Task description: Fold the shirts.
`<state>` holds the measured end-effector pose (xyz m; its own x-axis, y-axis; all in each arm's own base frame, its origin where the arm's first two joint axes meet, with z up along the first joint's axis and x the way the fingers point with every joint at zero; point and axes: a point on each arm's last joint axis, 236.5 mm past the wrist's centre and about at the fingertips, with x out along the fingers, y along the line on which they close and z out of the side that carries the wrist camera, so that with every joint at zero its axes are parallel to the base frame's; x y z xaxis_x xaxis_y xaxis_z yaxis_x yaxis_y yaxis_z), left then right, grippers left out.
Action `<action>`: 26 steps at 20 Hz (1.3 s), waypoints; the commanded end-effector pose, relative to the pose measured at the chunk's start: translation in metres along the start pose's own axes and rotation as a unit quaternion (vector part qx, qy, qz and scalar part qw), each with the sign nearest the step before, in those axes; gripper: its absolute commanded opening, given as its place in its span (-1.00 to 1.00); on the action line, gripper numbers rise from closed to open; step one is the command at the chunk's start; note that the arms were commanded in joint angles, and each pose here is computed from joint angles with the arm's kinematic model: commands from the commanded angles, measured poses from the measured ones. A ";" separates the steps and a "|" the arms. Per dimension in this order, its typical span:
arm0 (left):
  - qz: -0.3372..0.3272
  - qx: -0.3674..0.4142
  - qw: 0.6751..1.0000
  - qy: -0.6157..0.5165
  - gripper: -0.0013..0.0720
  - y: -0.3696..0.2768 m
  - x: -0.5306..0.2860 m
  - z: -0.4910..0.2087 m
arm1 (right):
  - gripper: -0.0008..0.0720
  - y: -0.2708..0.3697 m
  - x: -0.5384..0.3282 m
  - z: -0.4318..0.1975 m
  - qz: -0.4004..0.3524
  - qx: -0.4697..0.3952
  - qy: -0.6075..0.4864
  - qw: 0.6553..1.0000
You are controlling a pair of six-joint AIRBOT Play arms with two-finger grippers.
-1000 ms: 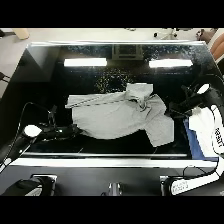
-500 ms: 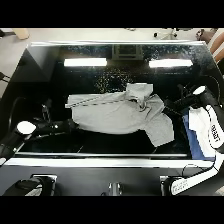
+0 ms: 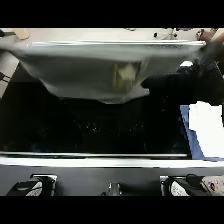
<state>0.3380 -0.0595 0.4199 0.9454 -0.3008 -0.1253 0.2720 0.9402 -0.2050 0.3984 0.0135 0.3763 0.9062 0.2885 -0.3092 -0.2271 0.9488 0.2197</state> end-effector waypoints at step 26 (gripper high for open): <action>0.125 -0.126 0.926 0.332 -0.89 0.180 0.179 -0.317 | -0.93 -0.071 0.264 -0.206 -0.054 0.218 0.182 0.957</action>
<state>0.4657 0.0039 0.0881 0.6268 -0.1757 -0.7591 -0.0327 0.9674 -0.2510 0.5297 0.0291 0.1055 0.6176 0.2703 -0.7386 0.0614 0.9196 0.3879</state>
